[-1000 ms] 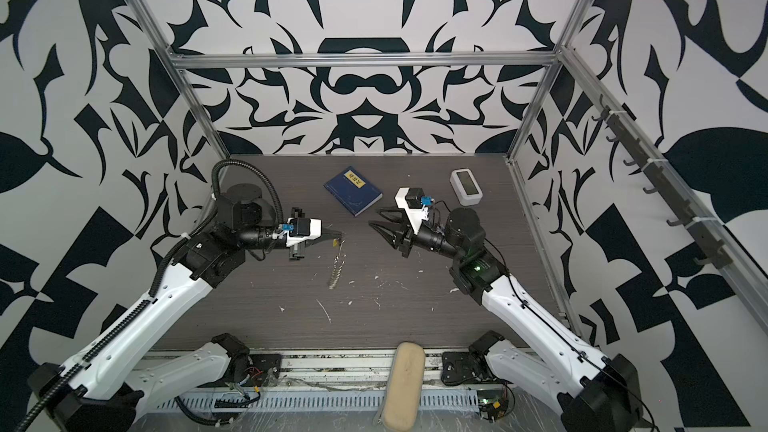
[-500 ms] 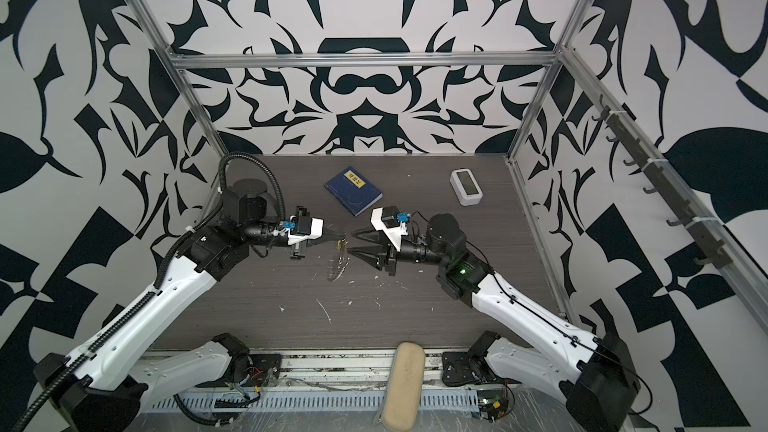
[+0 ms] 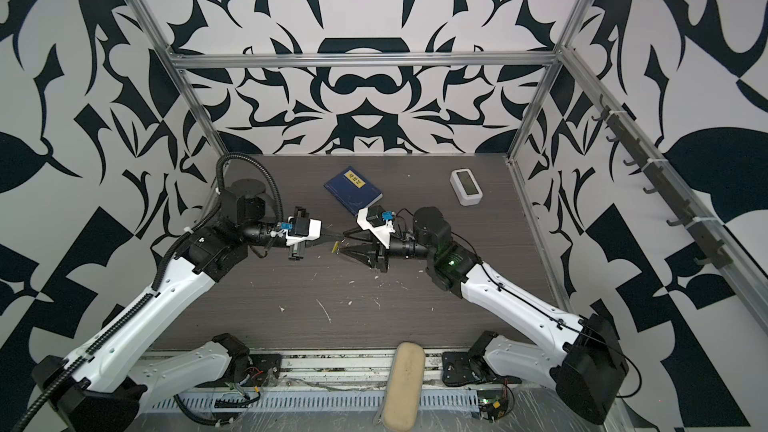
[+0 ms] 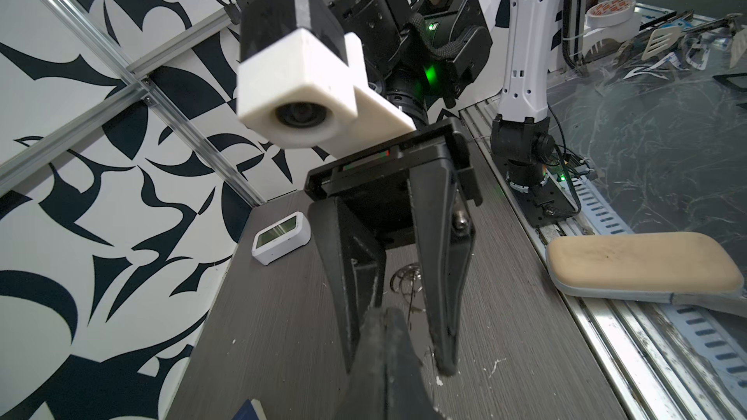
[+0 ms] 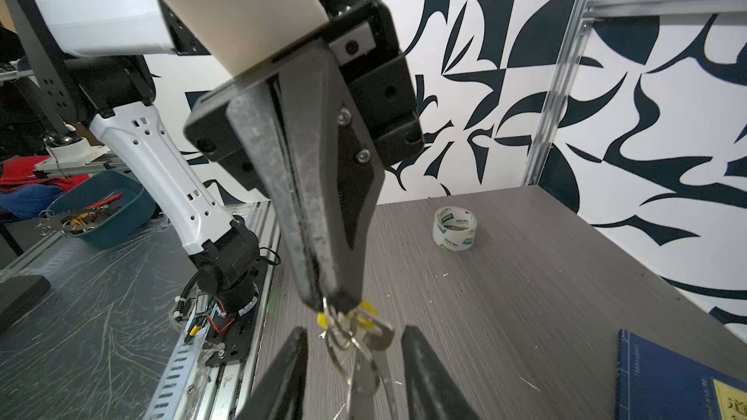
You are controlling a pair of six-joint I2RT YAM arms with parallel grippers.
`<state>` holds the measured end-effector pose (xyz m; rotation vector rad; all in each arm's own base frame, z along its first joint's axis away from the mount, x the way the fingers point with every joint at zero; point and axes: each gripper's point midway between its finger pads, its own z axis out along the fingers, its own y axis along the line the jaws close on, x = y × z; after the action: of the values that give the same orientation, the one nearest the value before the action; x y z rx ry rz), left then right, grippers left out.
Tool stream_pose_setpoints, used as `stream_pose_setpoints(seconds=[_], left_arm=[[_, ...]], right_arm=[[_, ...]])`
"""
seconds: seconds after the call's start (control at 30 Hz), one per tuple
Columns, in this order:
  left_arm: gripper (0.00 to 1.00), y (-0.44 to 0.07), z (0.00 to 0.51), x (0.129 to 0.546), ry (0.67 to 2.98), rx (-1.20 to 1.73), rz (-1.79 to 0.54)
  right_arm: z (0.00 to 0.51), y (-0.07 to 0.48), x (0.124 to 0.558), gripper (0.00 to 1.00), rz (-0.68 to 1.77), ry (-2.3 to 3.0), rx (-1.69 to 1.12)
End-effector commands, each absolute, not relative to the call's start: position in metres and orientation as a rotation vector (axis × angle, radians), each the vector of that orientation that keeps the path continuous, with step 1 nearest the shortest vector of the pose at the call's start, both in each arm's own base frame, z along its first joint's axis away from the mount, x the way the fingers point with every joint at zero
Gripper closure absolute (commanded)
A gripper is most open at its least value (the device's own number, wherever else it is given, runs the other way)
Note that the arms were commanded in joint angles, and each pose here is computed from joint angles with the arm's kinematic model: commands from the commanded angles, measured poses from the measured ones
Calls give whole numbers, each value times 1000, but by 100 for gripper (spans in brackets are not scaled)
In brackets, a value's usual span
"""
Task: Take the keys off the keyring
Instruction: 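Pull the right gripper away from the left gripper along the split ring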
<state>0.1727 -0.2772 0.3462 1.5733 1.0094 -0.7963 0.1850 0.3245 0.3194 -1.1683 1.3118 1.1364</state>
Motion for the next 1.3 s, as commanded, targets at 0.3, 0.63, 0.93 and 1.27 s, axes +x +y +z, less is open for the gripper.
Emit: stream_pose_setpoints(seconds=[0.3,0.63,0.93,1.27], left_arm=[[100,-275,364,165,929,1574,-784],[100,-275,367,168,929,1564,-766],[100,-277,371,170,924,1556,-766],[100,-275,374,170,926,1544,-753]], right_arm=[[346,326,167,82,1202,1229,-1242],[345,328,168,97,1202,1238,-1256],[344,330,169,81,1199,1250,-1264],[341,330,171,92,1178,1269,-1273]])
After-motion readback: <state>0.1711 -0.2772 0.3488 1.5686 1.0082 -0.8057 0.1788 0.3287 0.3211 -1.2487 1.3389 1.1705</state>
